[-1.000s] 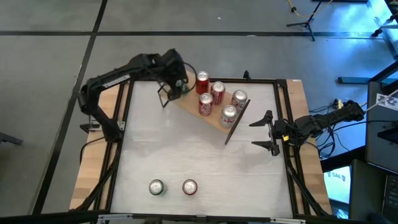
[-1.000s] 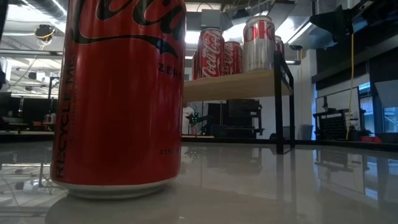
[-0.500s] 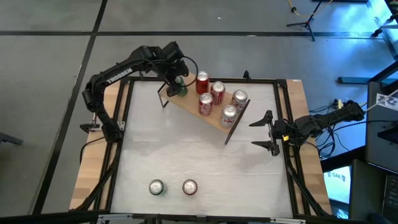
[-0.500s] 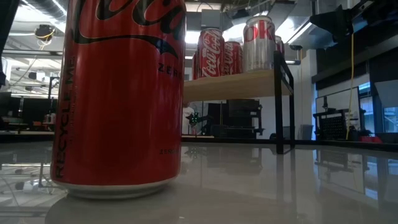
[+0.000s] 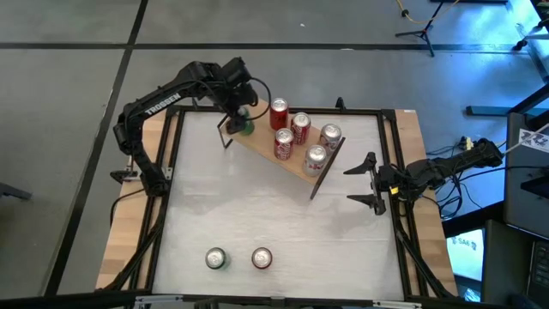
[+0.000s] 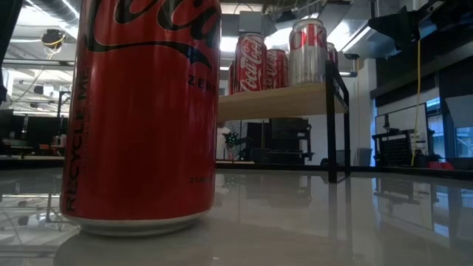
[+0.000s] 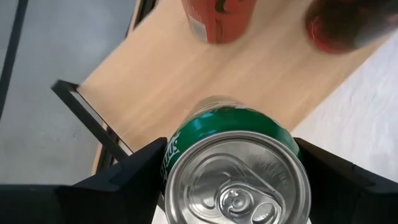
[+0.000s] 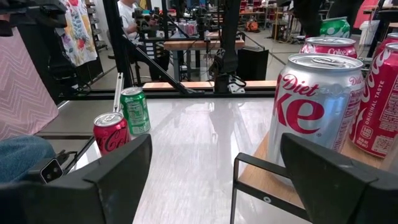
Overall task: Place canned beverage on shelf
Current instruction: Put the top green soda can on the shelf
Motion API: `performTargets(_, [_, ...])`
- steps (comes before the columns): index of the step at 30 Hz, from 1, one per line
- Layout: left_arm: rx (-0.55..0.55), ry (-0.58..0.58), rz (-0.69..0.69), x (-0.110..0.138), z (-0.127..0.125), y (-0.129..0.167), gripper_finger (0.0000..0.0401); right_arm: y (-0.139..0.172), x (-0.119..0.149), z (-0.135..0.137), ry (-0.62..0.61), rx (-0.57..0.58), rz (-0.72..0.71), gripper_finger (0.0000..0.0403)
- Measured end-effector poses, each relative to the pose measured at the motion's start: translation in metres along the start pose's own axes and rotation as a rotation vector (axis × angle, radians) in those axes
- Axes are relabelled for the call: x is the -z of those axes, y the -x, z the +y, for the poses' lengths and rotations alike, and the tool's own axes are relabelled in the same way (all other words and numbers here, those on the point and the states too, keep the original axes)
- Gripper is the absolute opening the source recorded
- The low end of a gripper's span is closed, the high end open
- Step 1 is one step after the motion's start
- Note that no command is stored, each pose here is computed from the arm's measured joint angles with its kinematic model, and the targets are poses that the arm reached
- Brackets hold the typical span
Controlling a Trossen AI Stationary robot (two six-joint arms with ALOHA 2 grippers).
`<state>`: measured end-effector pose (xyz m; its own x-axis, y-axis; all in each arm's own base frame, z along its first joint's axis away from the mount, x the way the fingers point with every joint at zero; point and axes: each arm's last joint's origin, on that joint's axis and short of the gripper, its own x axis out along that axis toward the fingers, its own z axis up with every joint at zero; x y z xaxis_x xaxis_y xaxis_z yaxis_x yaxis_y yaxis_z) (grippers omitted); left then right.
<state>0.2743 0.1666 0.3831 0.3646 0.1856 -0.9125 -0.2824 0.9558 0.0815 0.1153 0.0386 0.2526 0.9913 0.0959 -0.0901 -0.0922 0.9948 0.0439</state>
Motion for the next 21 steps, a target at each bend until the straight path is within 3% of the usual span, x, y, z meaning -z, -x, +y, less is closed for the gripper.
performTargets(13, [0.007, 0.003, 0.025, 0.0025, -0.0007, -0.0002, 0.0288, 0.0000, 0.0000, 0.0000, 0.000, 0.000, 0.000, 0.0349])
performTargets(21, [0.002, 0.003, 0.005, 0.0006, -0.0002, -0.0005, 0.0316, 0.0000, 0.0000, 0.0000, 0.000, 0.000, 0.001, 0.0349])
